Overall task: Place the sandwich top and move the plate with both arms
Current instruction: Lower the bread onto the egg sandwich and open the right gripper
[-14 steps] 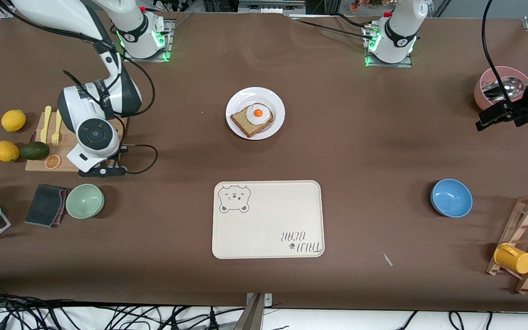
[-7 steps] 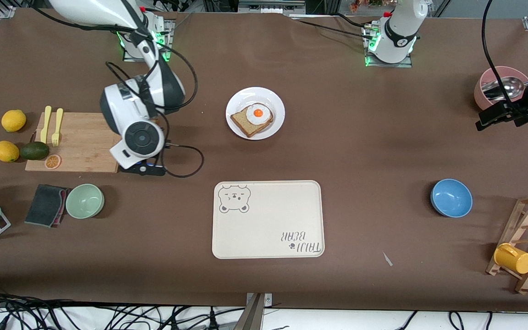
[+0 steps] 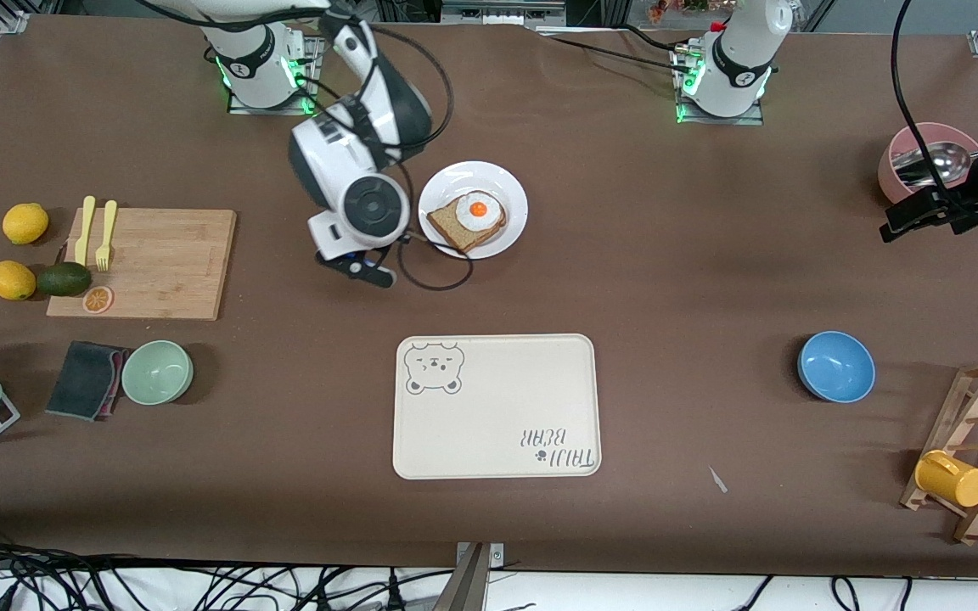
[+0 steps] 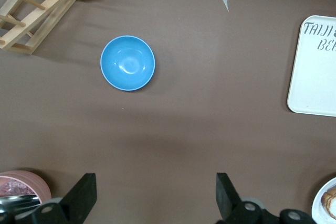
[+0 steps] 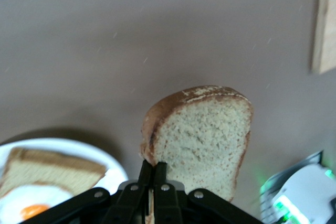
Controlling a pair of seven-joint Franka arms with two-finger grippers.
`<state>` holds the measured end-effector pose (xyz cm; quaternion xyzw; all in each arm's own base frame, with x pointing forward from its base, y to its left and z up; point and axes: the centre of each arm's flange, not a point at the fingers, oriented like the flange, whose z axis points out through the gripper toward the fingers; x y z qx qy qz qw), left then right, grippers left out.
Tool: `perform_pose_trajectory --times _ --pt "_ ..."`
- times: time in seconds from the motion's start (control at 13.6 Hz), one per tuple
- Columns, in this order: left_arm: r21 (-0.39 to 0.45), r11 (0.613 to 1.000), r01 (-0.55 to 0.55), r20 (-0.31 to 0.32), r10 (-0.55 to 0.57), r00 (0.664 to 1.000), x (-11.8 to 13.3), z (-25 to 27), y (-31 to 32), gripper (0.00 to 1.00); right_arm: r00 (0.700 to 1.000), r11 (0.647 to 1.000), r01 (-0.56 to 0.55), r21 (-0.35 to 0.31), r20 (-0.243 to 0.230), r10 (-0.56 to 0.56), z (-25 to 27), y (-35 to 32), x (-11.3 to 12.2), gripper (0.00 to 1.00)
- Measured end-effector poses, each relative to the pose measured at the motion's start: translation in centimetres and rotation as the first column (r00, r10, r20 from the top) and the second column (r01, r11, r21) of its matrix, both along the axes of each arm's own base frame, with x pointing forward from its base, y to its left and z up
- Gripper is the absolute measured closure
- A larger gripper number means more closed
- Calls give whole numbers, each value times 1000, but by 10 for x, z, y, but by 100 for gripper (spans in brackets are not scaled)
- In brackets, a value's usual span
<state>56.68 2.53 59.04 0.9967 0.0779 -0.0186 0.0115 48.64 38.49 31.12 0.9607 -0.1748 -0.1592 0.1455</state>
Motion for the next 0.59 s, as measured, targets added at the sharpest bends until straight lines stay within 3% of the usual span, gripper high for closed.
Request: perform_pose_trajectory --times 0.29,0.59 --pt "0 1000 -4 -3 4 1000 0 0 0 0 997 997 55 -52 56 -52 -10 75 -42 95" --pt "0 1000 -4 -2 4 1000 0 0 0 0 990 993 97 -66 111 -89 -45 123 -66 95"
